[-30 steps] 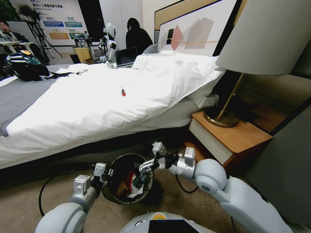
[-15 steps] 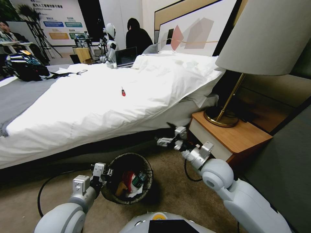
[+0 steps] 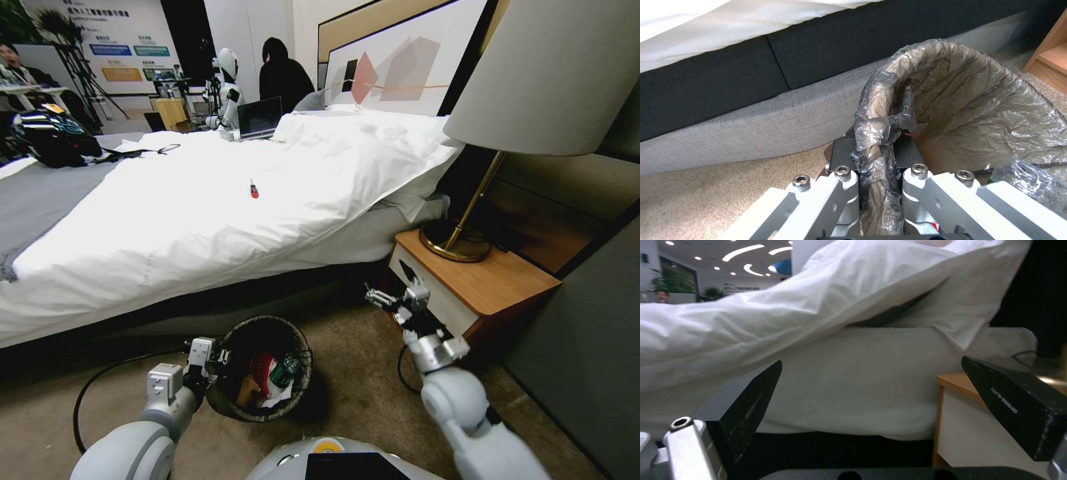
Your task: Pick up the trash bin, then pick up the garbage from the floor and place it into the trash bin.
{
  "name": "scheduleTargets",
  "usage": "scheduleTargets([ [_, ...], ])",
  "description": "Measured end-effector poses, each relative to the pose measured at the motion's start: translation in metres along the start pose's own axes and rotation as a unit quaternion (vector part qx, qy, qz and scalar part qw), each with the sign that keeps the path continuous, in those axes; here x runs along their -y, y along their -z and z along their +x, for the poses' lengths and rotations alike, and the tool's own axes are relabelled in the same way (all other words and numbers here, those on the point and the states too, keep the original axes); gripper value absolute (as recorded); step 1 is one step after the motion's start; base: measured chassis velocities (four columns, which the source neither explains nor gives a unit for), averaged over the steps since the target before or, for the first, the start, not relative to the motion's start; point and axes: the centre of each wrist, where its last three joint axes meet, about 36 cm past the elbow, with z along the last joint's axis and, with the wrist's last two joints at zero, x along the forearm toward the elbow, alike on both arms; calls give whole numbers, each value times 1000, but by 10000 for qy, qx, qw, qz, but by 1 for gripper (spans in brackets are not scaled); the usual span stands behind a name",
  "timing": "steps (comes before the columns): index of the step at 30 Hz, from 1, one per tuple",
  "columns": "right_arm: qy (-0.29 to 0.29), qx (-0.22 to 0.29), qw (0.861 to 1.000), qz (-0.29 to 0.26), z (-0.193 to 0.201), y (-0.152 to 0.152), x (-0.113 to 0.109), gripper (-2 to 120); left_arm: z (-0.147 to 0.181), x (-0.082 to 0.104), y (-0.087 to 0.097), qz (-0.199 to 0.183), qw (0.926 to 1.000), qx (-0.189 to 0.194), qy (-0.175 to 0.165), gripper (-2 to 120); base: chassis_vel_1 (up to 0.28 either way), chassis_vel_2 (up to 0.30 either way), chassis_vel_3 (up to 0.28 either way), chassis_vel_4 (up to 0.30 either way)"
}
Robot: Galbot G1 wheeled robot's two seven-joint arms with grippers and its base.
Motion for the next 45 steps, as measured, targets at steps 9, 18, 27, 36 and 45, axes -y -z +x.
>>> scheduleTargets([
  [9,20,-227,9997,56,12,-4,0,100,0,0,-1,9,10000,-60,21,6,0,0,0,0],
  [18,-30,-319,9994,93,10,-2,2,100,0,1,-1,11,9999,-133,47,6,0,0,0,0],
  [27,-23,-419,9991,90,12,-1,3,100,1,1,-2,30,9999,-158,59,6,0,0,0,0],
  [36,10,-500,9987,99,12,-1,3,100,1,1,-2,42,9998,-162,72,6,47,49,40,45],
  [45,47,-581,9982,123,10,-1,4,100,1,0,-2,24,9998,-155,78,6,65,75,60,69],
])
